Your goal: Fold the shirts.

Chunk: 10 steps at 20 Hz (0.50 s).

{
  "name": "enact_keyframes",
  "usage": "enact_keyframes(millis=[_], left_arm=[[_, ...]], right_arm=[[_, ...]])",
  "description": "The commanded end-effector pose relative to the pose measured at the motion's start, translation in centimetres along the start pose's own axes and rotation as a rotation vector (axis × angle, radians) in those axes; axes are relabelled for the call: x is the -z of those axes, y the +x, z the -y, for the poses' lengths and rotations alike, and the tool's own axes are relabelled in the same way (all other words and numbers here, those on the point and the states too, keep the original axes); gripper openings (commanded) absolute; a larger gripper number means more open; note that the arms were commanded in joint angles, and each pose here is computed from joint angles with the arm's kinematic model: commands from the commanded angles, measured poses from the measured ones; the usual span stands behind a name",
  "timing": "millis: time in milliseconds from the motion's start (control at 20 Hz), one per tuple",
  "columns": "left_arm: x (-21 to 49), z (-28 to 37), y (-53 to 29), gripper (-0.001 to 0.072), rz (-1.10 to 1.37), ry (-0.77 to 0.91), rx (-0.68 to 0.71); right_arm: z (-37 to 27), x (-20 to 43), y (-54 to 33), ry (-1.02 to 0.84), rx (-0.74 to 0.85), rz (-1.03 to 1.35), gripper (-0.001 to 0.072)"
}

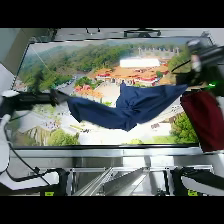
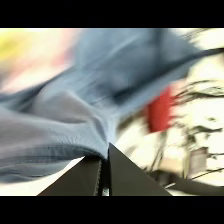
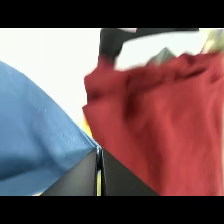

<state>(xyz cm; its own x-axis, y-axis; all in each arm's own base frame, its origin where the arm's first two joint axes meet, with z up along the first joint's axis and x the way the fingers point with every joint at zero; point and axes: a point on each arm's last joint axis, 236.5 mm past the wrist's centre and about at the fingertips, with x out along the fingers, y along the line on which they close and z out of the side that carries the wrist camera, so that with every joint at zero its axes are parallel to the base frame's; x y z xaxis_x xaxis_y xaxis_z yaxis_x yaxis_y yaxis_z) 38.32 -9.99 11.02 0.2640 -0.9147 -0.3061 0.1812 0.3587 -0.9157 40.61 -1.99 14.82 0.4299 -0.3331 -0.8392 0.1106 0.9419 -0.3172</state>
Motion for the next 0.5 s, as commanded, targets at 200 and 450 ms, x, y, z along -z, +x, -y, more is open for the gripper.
enact_keyframes(millis=[200,450], left_arm=[[-0.3,32.0,-10.1,0.0019,0.299,0.754,0.325],[0.3,38.1,-12.5,0.0021,0.444,0.946,0.151]], right_arm=[[9.9,-3.5,-26.1,0.264,-0.129,0.884,0.0013],[12.4,-0.6,-34.3,0.306,-0.186,1.132,0.0013]])
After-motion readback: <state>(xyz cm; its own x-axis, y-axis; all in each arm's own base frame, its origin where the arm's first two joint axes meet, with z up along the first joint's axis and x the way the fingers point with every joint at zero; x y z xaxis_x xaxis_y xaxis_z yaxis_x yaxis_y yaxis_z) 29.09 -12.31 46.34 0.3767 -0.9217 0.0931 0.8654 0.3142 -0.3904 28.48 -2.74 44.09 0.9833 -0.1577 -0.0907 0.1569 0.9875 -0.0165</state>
